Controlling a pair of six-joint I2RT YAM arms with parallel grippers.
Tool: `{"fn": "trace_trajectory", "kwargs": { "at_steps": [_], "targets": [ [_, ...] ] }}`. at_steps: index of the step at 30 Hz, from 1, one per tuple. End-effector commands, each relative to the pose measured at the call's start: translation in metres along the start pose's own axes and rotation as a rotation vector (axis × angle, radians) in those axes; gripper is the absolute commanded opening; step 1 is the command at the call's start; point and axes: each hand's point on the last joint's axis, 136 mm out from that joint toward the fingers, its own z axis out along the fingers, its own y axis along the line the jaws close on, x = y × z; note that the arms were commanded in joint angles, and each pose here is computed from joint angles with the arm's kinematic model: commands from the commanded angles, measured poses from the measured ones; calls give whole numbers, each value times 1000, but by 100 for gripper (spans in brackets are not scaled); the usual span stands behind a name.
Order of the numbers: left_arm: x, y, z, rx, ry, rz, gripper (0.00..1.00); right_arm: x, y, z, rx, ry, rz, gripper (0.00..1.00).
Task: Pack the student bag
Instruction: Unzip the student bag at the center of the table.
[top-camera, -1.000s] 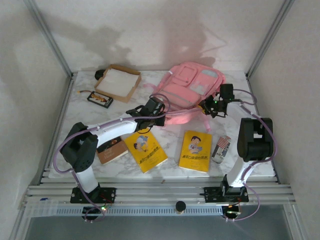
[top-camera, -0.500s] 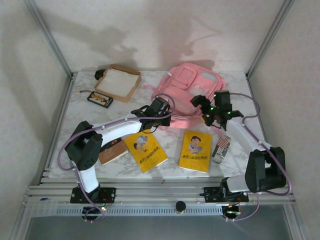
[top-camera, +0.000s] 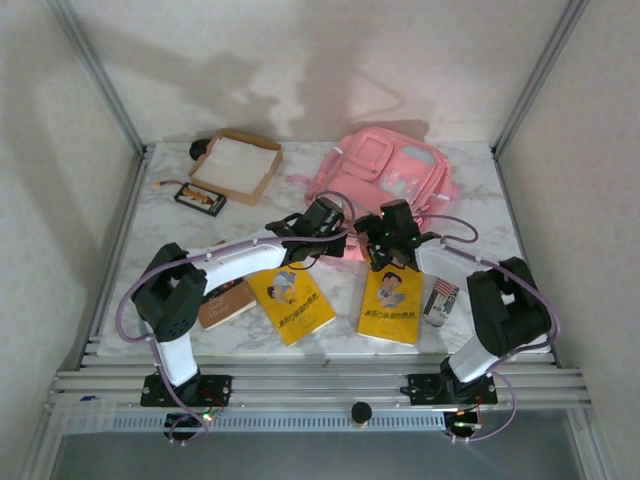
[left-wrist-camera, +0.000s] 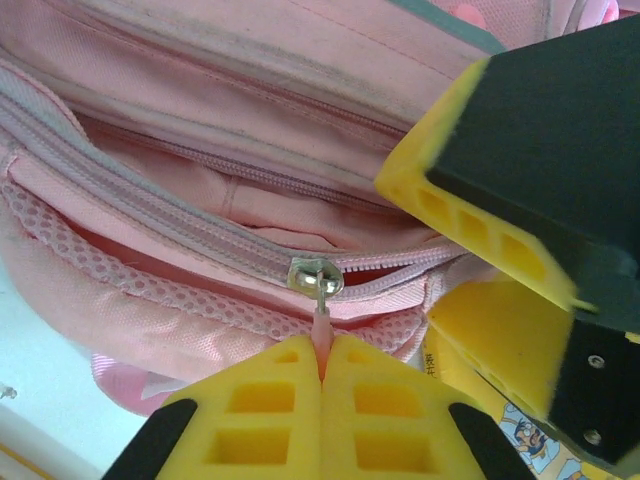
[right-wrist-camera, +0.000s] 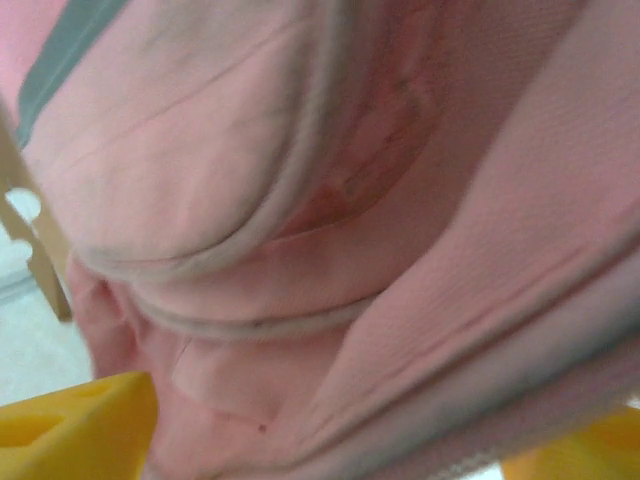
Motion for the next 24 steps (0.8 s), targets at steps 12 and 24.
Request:
{"fn": "trace_trajectory", "kwargs": {
  "at_steps": [12, 24],
  "targets": [
    [-35, 23, -26, -138, -97, 51, 0, -49, 27, 8, 70, -177, -201, 0],
    [-15, 91, -28, -309, -4, 64, 0, -79, 41, -45, 110, -154, -524, 0]
  ]
}}
